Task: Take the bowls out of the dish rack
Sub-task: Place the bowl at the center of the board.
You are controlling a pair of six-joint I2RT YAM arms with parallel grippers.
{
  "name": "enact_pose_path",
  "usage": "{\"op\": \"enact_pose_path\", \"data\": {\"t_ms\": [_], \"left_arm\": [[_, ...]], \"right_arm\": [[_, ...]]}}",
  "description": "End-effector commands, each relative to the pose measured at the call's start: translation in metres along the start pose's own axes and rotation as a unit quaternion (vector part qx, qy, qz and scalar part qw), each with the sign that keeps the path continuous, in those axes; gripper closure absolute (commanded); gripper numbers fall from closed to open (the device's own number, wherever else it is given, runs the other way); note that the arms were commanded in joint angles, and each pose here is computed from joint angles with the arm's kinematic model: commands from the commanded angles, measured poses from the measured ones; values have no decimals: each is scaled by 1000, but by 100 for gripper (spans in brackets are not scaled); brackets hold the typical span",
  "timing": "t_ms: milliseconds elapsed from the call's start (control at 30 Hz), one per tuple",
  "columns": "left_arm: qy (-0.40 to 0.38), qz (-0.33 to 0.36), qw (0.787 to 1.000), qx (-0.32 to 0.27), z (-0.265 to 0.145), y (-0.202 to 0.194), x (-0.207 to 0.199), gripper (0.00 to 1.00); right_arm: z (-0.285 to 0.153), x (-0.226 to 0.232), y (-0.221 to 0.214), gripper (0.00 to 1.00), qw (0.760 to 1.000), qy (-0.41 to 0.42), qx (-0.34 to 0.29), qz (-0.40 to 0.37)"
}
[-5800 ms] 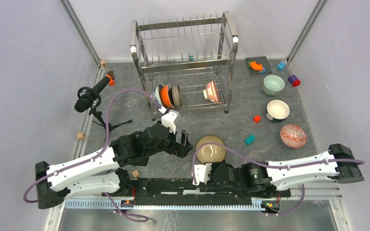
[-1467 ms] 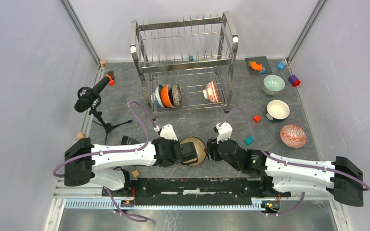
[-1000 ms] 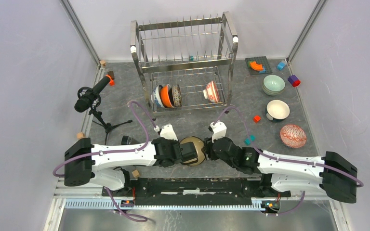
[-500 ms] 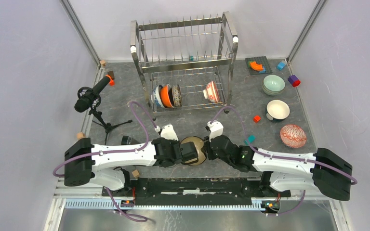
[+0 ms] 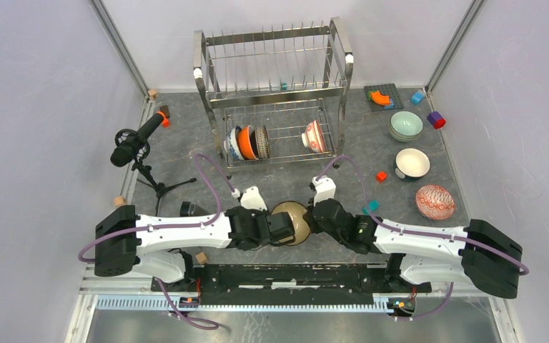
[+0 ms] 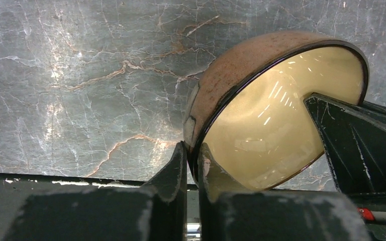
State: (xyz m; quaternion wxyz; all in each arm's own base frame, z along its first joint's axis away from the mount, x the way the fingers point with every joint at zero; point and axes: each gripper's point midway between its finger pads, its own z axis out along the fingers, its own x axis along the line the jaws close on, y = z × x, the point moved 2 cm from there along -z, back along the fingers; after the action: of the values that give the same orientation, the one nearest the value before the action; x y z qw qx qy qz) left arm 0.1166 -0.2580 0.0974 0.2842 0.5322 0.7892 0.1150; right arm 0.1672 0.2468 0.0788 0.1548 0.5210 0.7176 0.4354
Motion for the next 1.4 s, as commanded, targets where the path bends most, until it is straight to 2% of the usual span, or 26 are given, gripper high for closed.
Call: {"op": "enact_pose_path", "data": {"t_ms": [0,133,267,333,533,700,900,1100,1367], "left_arm": [[-57,-25,997,-34,-9,19,-24,83],[-79,-3,996,-29,-14,19,-30,46],[-113,53,992,-30,-23,22,-41,13],[-127,84,988,-37,-31,28,-43,1],[-184,162,965,-94,-61,58,-43,0],[-182,138,960,-160,-73,88,-15,0],[-176,92,958,-205,-77,107,22,1],[-186,66,951,-238,-82,120,42,2],[-179,73,951,-243,-78,119,51,3]], "right_arm": [[-9,21,9,100,998,52,-3,-21],[-15,16,20,100,999,35,-12,-36],[-25,1,35,100,998,-1,-25,-65],[-32,-11,45,100,996,-24,-30,-75],[-56,-75,90,100,990,-120,-58,-56],[-80,-129,139,100,971,-209,-115,21],[-95,-183,180,100,923,-298,-207,130],[-94,-230,203,100,867,-381,-249,201],[-56,-270,226,100,849,-368,-244,289]]}}
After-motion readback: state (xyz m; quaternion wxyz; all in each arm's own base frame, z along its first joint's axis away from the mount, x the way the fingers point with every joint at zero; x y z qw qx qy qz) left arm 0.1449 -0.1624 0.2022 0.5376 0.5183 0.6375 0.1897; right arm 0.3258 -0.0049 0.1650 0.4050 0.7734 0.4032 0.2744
